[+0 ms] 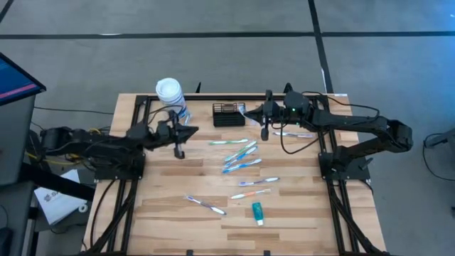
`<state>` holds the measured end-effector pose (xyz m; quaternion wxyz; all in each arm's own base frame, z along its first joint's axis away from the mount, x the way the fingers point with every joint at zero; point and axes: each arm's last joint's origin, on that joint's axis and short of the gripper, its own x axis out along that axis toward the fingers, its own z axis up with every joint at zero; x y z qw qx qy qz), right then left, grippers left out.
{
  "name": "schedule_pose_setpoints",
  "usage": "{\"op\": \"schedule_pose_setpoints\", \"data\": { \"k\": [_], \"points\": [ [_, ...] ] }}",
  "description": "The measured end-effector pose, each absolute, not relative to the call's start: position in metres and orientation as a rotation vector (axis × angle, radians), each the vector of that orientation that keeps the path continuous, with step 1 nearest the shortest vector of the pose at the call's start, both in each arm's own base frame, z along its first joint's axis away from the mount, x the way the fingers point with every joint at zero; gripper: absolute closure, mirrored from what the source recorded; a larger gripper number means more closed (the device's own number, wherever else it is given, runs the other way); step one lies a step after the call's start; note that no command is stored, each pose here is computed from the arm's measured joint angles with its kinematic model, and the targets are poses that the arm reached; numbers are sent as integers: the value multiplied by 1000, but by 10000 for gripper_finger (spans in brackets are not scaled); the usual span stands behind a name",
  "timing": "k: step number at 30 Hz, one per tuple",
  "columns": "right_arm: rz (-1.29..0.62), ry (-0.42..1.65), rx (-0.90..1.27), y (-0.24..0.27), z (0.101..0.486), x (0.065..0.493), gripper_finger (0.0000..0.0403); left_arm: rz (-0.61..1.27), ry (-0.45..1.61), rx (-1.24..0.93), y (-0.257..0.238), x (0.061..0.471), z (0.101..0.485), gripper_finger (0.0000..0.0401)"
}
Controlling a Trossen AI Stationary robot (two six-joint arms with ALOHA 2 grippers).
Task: Pick & Place toothbrushing station
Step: Put the blue toothbrush into the black wire organizer
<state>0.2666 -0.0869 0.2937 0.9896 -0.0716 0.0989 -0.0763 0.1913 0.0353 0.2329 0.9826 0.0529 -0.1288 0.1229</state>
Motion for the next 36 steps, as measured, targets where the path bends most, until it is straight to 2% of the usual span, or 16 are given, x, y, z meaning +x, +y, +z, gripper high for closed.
{"op": "schedule_pose_setpoints", "data": {
  "k": [11, 27, 36],
  "points": [
    [-149, 194, -145, -86, 294, 267, 403, 233, -233, 126, 66, 253, 256, 400],
    [-151, 171, -153, -86, 296, 267, 403, 248, -201, 122, 87, 310, 256, 399],
    [-152, 171, -153, -86, 296, 267, 403, 244, -205, 110, 88, 317, 255, 348]
  ]
}}
